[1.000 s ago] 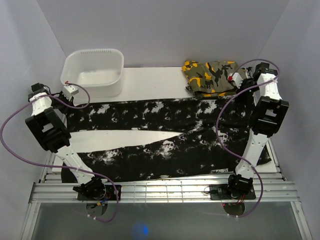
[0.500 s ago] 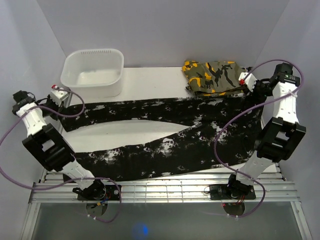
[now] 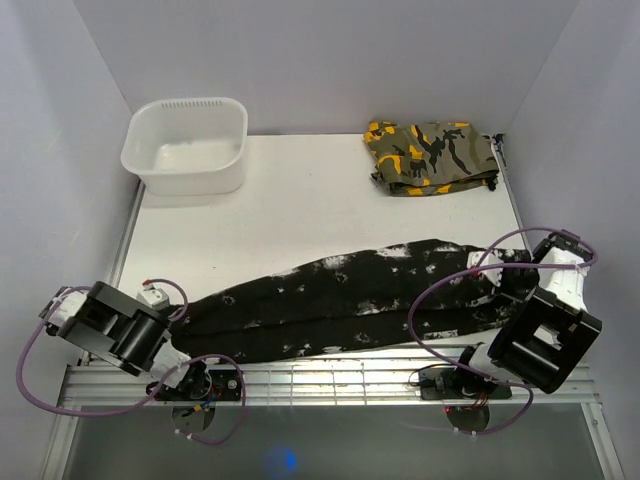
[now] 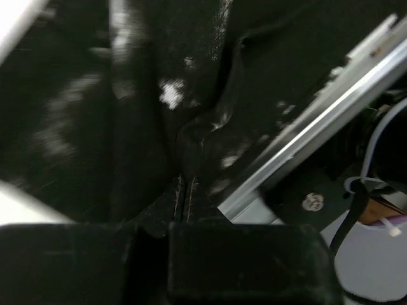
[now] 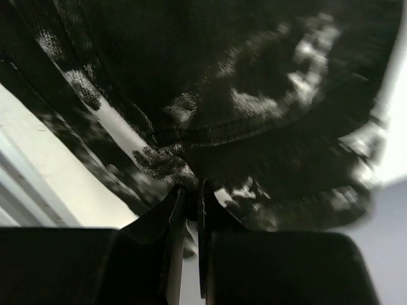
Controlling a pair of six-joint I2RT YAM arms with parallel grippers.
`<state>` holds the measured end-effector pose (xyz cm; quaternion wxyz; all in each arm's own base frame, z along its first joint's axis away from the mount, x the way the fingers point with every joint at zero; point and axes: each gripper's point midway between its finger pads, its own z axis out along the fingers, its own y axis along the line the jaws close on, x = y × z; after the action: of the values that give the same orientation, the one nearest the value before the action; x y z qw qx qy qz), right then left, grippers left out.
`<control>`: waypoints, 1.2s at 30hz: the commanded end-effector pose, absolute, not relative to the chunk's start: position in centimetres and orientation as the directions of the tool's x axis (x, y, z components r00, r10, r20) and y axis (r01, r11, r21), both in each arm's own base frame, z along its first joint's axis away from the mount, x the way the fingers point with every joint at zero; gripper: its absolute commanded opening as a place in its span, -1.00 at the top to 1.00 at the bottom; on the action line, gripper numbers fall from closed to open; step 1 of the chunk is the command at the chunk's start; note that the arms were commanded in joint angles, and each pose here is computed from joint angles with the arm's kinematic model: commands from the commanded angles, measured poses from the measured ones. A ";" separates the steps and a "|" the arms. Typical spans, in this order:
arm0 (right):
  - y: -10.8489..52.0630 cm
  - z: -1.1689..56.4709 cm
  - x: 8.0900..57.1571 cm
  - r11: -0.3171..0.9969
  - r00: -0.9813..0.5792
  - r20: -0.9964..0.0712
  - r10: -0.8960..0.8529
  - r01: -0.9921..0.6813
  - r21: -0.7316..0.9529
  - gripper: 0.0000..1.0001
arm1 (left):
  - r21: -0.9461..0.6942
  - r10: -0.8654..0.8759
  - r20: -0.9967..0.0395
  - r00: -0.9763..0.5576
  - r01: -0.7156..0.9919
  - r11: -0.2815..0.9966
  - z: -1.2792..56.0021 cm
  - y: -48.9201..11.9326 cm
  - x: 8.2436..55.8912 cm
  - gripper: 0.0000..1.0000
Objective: Fold and stack the trousers
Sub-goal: Fold the trousers
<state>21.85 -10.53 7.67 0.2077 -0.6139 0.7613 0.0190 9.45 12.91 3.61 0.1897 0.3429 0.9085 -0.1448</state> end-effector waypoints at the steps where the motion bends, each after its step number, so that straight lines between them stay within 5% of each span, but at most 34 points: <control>1: -11.8 4.6 19.5 0.116 -0.076 -0.221 -0.972 -0.978 -0.172 0.85 | -0.171 0.650 -0.317 -0.690 0.716 0.677 1.1 14.7 7.2 1.00; 6: -12.2 5.4 21.6 0.234 -0.180 -0.299 -0.937 -0.960 -0.154 0.85 | -0.082 0.594 -0.398 -0.699 0.673 0.736 4.6 19.2 11.5 1.00; 10: -13.3 10.4 26.4 0.333 -0.239 -0.397 -0.886 -0.924 -0.187 0.85 | 0.066 0.499 -0.641 -0.582 0.607 0.792 11.9 22.0 19.6 1.00; 15: -14.4 11.9 28.2 0.391 -0.295 -0.418 -0.859 -0.906 -0.162 0.85 | 0.192 0.492 -0.719 -0.491 0.541 0.819 18.5 24.9 25.2 1.00; 22: -13.4 9.8 24.1 0.307 -0.234 -0.363 -0.902 -0.939 -0.156 0.85 | 0.293 0.626 -0.649 -0.433 0.617 0.731 16.4 23.1 20.9 1.00; 30: -14.3 4.1 18.4 0.217 -0.197 -0.219 -0.956 -0.973 -0.073 0.85 | -0.038 0.658 -0.444 -0.608 0.747 0.664 3.4 17.1 9.7 1.00; 36: -15.0 2.8 19.0 0.225 -0.206 -0.186 -0.961 -0.971 -0.086 0.85 | -0.088 0.648 -0.296 -0.702 0.696 0.713 -1.7 17.7 8.1 1.00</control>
<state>17.80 -12.60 3.18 0.1249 -0.5913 0.7929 0.0784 8.65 13.70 0.81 0.1915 0.3230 0.9098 -0.1767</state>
